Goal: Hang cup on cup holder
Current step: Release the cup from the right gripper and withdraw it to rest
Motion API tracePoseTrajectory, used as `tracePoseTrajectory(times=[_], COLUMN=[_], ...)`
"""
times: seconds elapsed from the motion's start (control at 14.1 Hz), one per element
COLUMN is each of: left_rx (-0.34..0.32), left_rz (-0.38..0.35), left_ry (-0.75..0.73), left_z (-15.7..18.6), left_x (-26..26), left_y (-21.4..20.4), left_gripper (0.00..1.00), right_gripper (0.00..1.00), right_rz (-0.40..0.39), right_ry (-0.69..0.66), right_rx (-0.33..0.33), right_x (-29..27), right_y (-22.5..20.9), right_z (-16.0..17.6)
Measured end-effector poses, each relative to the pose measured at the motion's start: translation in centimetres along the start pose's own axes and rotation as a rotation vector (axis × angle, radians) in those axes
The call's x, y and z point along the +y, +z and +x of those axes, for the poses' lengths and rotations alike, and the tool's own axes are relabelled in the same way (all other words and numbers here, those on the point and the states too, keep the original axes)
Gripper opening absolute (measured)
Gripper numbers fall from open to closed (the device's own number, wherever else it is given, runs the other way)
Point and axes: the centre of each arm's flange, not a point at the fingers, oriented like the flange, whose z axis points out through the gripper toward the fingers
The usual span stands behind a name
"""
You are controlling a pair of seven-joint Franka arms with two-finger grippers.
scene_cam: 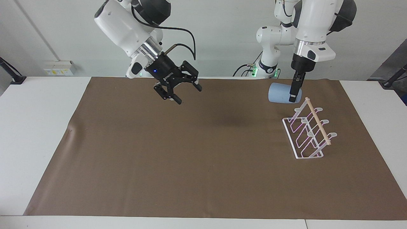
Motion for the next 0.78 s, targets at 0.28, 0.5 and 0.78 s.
tracePoseTrajectory(times=[0.28, 0.5, 0.78], left_rx=[0.198, 0.282, 0.356], left_rz=[0.038, 0.065, 0.023], left_ry=[0.152, 0.25, 0.313], left_z=[2.6, 3.0, 4.2], left_x=[0.2, 1.3, 1.9], left_y=[1.9, 5.2, 6.6], left_gripper=[0.72, 0.72, 0.72], right_gripper=[1.0, 1.0, 1.0], right_rz=[-0.306, -0.44, -0.546], right_ry=[-0.215, -0.269, -0.185], right_rx=[-0.224, -0.363, -0.308], right_x=[5.2, 9.2, 16.9], right_y=[-2.2, -3.6, -8.4], right_z=[-0.8, -1.5, 0.1])
